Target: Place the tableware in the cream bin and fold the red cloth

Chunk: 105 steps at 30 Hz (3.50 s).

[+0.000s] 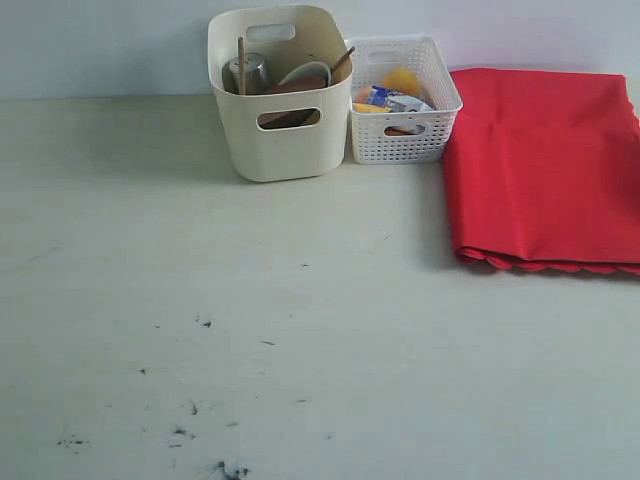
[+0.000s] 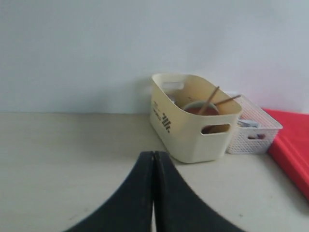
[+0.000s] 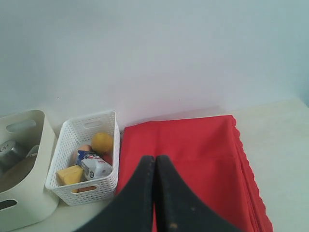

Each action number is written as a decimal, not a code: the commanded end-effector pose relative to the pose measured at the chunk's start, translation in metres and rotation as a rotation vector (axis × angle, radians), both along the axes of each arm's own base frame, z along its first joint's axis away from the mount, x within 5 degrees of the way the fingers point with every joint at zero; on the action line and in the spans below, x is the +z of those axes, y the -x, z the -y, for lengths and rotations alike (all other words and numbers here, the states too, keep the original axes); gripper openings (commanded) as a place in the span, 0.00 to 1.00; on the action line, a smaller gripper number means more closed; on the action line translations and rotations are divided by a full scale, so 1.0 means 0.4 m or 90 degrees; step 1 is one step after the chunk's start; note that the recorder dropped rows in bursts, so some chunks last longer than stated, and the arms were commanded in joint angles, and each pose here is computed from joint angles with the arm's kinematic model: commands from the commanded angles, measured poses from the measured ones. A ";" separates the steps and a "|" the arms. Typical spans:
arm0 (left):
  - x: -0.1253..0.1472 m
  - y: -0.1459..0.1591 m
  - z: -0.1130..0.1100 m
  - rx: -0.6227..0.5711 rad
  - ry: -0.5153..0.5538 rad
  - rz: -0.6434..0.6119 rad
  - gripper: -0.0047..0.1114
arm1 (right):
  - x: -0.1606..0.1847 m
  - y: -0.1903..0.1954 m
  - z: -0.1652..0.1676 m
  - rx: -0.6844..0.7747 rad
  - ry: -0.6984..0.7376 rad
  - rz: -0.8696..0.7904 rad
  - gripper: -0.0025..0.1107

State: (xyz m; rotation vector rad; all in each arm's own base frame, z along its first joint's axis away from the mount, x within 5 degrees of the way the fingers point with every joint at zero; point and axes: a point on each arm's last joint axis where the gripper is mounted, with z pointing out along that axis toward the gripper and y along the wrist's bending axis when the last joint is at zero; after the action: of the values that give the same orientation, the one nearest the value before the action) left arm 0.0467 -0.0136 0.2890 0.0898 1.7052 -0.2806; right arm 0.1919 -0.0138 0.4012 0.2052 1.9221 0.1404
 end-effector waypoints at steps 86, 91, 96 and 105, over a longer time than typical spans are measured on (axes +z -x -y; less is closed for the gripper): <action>-0.259 -0.017 -0.013 0.075 0.003 -0.061 0.04 | -0.539 0.345 -0.052 0.106 0.107 0.096 0.02; -0.259 -0.017 -0.013 0.075 0.003 -0.061 0.04 | -0.539 0.345 -0.053 0.105 0.099 0.096 0.02; -0.259 -0.017 -0.013 0.075 0.003 -0.061 0.04 | -0.539 0.345 -0.053 0.104 0.098 0.096 0.02; -0.259 -0.017 -0.013 0.075 0.003 -0.061 0.04 | -0.539 0.345 -0.053 0.104 0.098 0.097 0.02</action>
State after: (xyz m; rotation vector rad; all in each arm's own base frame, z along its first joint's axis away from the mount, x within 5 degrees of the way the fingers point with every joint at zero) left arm 0.0536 -0.0082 0.1845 -0.0196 1.8152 -0.1966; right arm 0.0541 0.0073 0.1866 -0.0603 1.7931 0.1166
